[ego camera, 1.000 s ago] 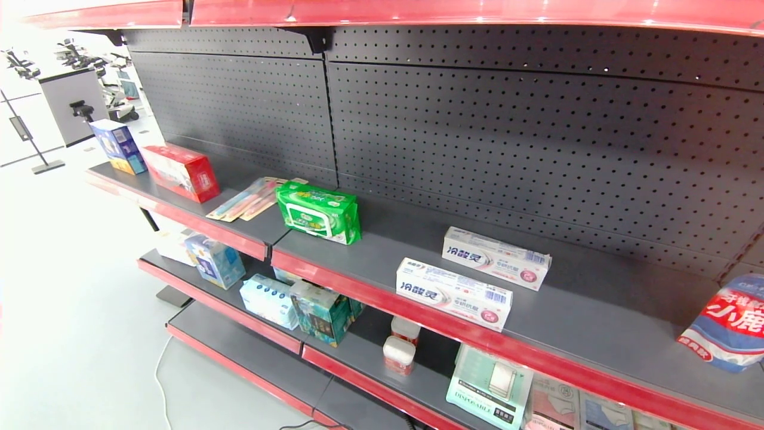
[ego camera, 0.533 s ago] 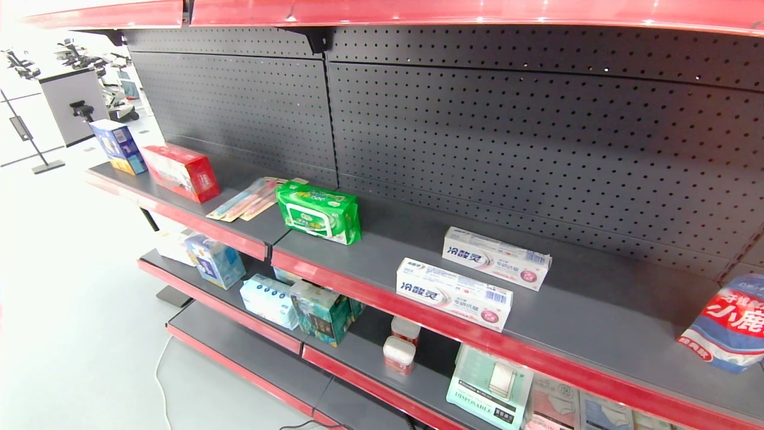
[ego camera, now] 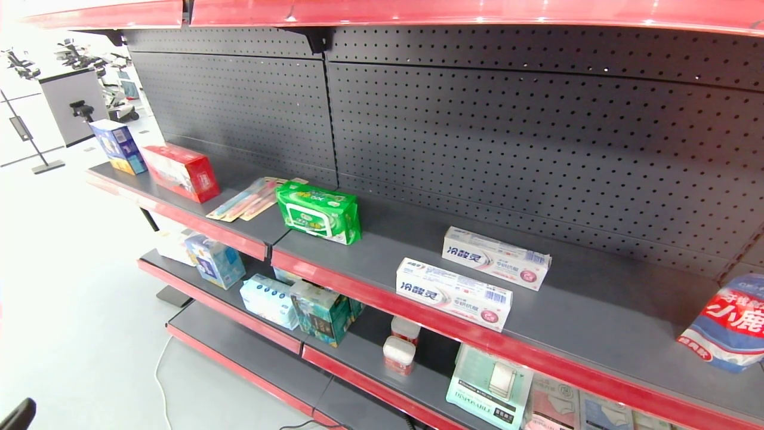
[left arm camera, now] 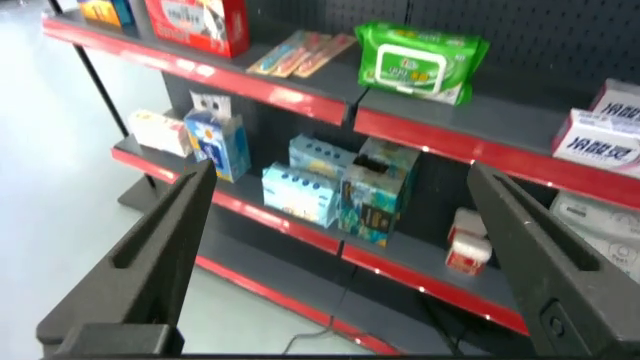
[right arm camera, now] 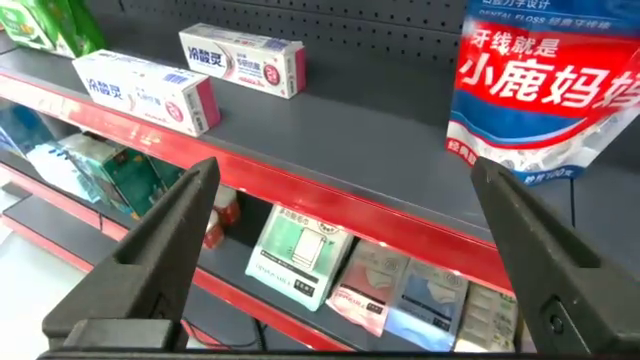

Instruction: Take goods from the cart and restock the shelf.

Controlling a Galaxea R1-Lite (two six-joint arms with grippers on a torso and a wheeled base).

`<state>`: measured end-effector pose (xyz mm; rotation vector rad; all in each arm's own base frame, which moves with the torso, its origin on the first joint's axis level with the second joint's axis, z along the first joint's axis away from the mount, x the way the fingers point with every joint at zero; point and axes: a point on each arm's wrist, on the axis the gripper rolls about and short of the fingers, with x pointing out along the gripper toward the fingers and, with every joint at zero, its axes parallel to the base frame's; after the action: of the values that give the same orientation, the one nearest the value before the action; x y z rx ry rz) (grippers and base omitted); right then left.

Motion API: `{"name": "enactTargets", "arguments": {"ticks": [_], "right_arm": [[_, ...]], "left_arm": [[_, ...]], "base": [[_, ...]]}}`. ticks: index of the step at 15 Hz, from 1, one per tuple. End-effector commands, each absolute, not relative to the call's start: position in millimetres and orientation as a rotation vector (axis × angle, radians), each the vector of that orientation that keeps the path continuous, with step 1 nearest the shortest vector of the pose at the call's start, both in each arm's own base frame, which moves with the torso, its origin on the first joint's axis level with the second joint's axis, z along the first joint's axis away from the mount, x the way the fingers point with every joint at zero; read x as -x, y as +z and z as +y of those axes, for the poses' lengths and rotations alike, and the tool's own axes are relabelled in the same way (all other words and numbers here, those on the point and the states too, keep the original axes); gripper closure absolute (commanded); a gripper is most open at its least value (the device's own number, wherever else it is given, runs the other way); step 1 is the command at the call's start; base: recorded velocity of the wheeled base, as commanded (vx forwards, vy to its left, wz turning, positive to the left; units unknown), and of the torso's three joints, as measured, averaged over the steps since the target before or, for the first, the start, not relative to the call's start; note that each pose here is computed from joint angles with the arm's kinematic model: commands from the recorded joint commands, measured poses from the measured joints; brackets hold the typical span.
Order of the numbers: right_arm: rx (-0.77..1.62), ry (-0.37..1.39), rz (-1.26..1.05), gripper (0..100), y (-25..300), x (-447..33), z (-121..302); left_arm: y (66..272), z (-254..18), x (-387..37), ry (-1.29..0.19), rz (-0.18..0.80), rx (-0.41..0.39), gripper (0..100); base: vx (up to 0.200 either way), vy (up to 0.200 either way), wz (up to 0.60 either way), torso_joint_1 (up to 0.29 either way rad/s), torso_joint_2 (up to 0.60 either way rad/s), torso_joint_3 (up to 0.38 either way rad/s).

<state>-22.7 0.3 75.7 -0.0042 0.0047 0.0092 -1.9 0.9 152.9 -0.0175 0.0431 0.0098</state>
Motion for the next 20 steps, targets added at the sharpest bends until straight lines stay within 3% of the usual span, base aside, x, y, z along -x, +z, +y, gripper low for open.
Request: {"name": "enactTargets", "arguments": {"ticks": [1,4,10,14,17,20], "right_arm": [[0.005,0.009,0.005,0,76,23,0],[0.003,0.009,0.005,0,76,23,0],[0.005,0.011,0.005,0,76,23,0],[0.003,0.009,0.003,0,76,23,0],[0.003,0.009,0.005,0,76,23,0],[0.005,0.009,0.003,0,76,23,0]], "left_arm": [[170,1,-25,0.031,0.150,0.014,0],[179,0,-47,0.029,0.158,0.012,0],[177,0,-52,0.031,0.181,0.009,0],[174,1,-62,0.054,0.231,0.010,0],[177,13,-101,0.231,0.334,0.022,0],[177,26,-173,0.266,0.403,0.035,0]], "base": [[0.000,0.000,-0.60,0.002,0.00,0.002],[0.000,0.000,-0.60,0.004,0.00,0.001],[0.000,0.000,-0.60,0.005,0.00,0.001],[0.000,0.000,0.00,0.000,0.00,0.000],[0.000,0.000,0.00,0.000,0.00,0.000],[0.000,0.000,0.00,0.000,0.00,0.000]]}}
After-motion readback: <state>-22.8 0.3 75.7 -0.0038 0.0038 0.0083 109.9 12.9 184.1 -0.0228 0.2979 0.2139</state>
